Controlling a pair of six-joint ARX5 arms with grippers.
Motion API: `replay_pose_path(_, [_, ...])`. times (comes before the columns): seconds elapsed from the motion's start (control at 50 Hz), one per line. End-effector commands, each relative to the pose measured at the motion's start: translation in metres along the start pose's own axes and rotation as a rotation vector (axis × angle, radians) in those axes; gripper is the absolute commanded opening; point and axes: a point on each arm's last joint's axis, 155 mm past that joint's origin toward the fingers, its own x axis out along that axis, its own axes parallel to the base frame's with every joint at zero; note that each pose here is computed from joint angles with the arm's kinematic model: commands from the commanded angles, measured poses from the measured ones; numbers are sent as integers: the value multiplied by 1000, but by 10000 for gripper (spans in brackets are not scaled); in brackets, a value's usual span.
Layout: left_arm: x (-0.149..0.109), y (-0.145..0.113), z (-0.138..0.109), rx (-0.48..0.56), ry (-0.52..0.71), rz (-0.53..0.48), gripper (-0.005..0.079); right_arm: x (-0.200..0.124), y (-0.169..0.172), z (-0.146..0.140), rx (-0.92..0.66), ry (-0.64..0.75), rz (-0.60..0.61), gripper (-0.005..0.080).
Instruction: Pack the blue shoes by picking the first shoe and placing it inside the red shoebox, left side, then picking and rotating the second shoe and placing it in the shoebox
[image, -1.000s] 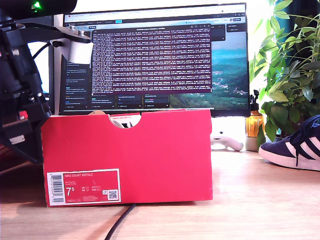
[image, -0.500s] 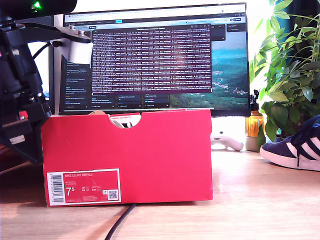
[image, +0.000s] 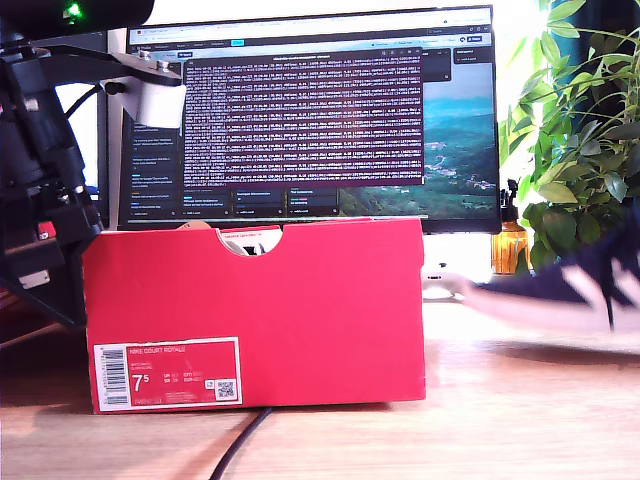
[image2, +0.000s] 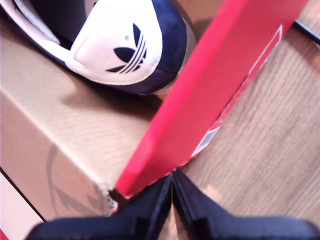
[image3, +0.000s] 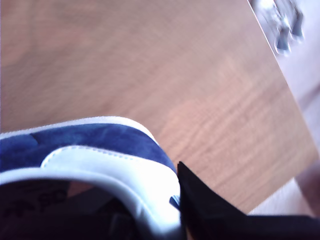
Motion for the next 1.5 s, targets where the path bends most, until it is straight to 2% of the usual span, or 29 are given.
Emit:
replay_pose_path(0.0, [0, 0, 5, -11, -11, -2, -16, -17, 10, 10, -106, -28, 54, -10])
replay_pose_path(0.1, [0, 0, 5, -10, -11, -2, -16, -34, 14, 16, -266, -52, 82, -10])
replay_pose_path(0.28, [0, 0, 5, -10, -11, -2, -16, -71, 24, 30, -402, -118, 143, -10])
replay_pose_path(0.38, [0, 0, 5, -11, -11, -2, -16, -99, 37, 47, -520, -220, 204, -10])
replay_pose_path(0.46, [0, 0, 6, -11, -11, -2, -16, -125, 59, 61, -596, -329, 288, -10])
replay_pose_path(0.56, [0, 0, 6, -11, -11, -2, -16, -149, 88, 66, -746, -442, 335, -10])
replay_pose_path(0.7, [0, 0, 6, -11, -11, -2, -16, -172, 135, 57, -1012, -572, 379, -10])
replay_pose_path(0.82, [0, 0, 6, -10, -11, -2, -16, -194, 173, 53, -1241, -729, 365, -10])
replay_pose_path(1.06, [0, 0, 6, -11, -11, -2, -16, -250, 248, 34, -1386, -1020, 412, -10])
replay_pose_path(1.22, [0, 0, 6, -11, -11, -2, -16, -292, 284, 22, -1407, -1212, 452, -10])
replay_pose_path(1.48, [0, 0, 6, -11, -11, -2, -16, -311, 313, 10, -1421, -1311, 492, -10])
